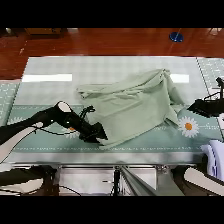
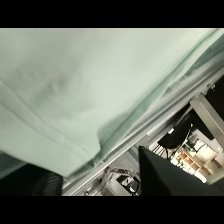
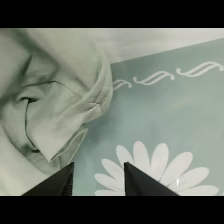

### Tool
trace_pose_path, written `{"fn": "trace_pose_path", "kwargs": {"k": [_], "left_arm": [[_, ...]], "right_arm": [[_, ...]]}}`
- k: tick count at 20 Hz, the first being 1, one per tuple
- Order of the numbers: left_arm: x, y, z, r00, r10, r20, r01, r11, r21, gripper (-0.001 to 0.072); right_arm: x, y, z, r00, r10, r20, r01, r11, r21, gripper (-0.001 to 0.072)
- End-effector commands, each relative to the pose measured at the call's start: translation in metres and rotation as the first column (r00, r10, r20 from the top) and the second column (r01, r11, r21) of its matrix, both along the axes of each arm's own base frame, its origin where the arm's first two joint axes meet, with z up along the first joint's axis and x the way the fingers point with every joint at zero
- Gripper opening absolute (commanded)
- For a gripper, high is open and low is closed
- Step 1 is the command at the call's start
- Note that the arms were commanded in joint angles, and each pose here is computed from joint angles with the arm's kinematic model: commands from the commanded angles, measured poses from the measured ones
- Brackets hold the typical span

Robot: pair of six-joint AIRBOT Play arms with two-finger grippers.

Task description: Fold the shirts.

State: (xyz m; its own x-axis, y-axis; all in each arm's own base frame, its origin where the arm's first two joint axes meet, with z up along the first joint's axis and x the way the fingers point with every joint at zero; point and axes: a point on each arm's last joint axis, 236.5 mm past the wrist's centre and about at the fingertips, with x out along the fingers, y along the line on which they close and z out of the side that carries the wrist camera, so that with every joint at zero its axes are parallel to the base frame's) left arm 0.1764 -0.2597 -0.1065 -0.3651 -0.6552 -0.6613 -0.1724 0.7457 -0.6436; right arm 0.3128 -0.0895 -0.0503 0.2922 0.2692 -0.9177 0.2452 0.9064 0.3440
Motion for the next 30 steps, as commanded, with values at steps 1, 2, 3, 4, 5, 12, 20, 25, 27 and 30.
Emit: {"fn": "trace_pose_path", "kwargs": {"k": [1,2,3,4,5,12,20,25,27,30], "left_arm": [[0.008,0.009,-0.012,1.0,-0.001,-0.03,0.004,0.996,0.089,0.0413],[0.005,0.015,-0.015,0.998,-0.036,-0.045,0.041,0.993,0.112,0.0285],[0.002,0.02,-0.017,0.996,-0.072,-0.054,0.079,0.988,0.13,0.0166],[0.001,0.026,-0.02,0.993,-0.111,-0.05,0.117,0.983,0.144,0.0057],[0.0,0.028,-0.02,0.988,-0.15,-0.034,0.153,0.979,0.137,0.0028],[-0.003,0.024,0.001,0.964,-0.264,0.009,0.263,0.963,0.056,0.0028],[0.004,0.021,0.006,0.959,-0.281,0.042,0.279,0.959,0.043,0.0028],[0.005,0.021,0.01,0.951,-0.302,0.065,0.3,0.953,0.03,0.0028],[0.016,0.019,0.033,0.937,-0.319,0.144,0.321,0.947,0.006,0.0027],[0.064,0.021,0.112,0.879,-0.247,0.409,0.275,0.962,-0.01,0.0027]], "right_arm": [[0.001,0.002,0.001,1.0,-0.001,0.003,0.001,1.0,0.011,0.0413],[0.001,0.002,0.001,1.0,-0.002,0.003,0.002,1.0,0.011,0.0413],[0.001,0.002,0.001,1.0,-0.002,0.003,0.002,1.0,0.011,0.0413],[0.001,0.002,0.001,1.0,-0.002,0.003,0.002,1.0,0.011,0.0413],[0.0,0.003,0.001,1.0,-0.001,0.001,0.001,1.0,0.012,0.0413],[0.004,0.007,-0.003,1.0,0.014,0.011,-0.015,0.999,0.037,0.0487],[0.039,0.018,-0.042,0.994,-0.106,0.026,0.099,0.976,0.193,0.0473],[0.063,0.013,-0.042,0.978,-0.191,0.084,0.168,0.96,0.226,0.0032],[0.072,0.022,-0.009,0.978,-0.122,0.17,0.08,0.968,0.239,0.0031],[0.088,0.021,0.082,0.926,-0.029,0.376,-0.027,0.989,0.143,0.003]]}}
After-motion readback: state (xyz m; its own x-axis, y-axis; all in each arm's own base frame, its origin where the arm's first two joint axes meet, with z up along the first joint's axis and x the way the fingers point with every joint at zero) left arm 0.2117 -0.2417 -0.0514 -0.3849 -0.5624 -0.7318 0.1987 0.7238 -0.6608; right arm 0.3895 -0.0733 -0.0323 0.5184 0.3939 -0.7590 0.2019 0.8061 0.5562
